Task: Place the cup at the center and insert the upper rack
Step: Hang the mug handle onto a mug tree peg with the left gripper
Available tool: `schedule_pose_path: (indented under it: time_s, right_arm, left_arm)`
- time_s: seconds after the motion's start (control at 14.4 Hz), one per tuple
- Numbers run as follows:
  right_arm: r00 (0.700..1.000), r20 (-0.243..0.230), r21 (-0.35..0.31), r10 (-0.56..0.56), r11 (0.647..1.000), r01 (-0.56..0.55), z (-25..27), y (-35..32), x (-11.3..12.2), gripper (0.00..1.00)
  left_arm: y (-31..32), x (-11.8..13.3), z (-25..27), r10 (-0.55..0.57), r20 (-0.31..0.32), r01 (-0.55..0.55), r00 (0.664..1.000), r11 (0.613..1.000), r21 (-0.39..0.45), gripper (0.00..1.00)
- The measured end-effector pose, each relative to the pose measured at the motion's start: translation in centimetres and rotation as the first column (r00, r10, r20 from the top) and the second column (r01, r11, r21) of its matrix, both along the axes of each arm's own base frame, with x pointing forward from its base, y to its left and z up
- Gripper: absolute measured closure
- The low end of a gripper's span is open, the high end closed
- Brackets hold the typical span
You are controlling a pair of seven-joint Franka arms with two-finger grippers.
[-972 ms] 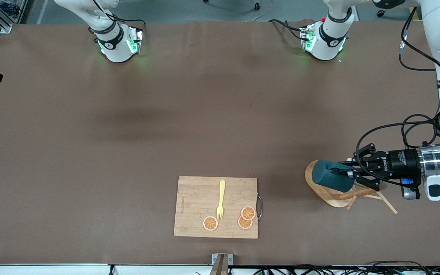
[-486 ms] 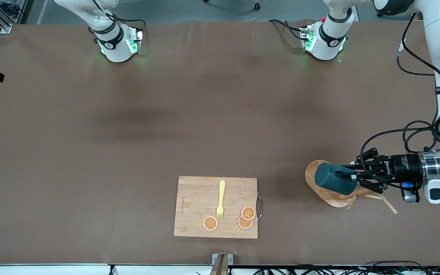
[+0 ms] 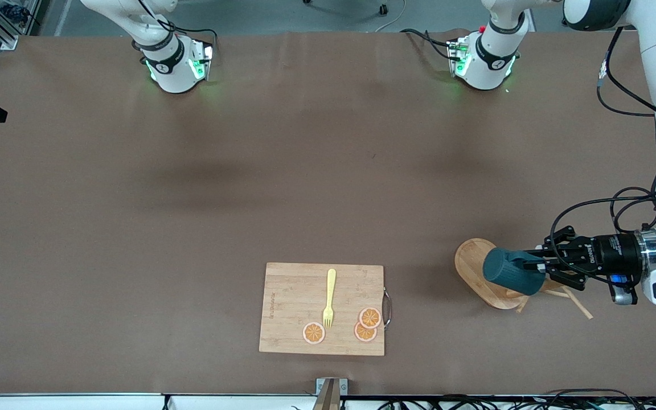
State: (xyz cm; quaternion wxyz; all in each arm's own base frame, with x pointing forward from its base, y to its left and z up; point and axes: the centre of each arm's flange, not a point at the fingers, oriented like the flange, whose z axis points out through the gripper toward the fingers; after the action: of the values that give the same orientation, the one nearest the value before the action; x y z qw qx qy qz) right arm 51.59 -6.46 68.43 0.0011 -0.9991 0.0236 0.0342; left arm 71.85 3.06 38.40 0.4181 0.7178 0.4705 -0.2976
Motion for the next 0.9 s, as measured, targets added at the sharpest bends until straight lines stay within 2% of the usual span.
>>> schedule_pose_path:
  time_s: [0.9]
  right_arm:
    - [1.0, 0.0, 0.0, 0.002, 1.0, -0.002, 0.0, 0.1, 0.0, 0.0]
  left_arm:
    - [2.2, -0.1, -2.2, -0.012, 0.029, 0.012, 1.0, 1.0, -0.012, 0.79]
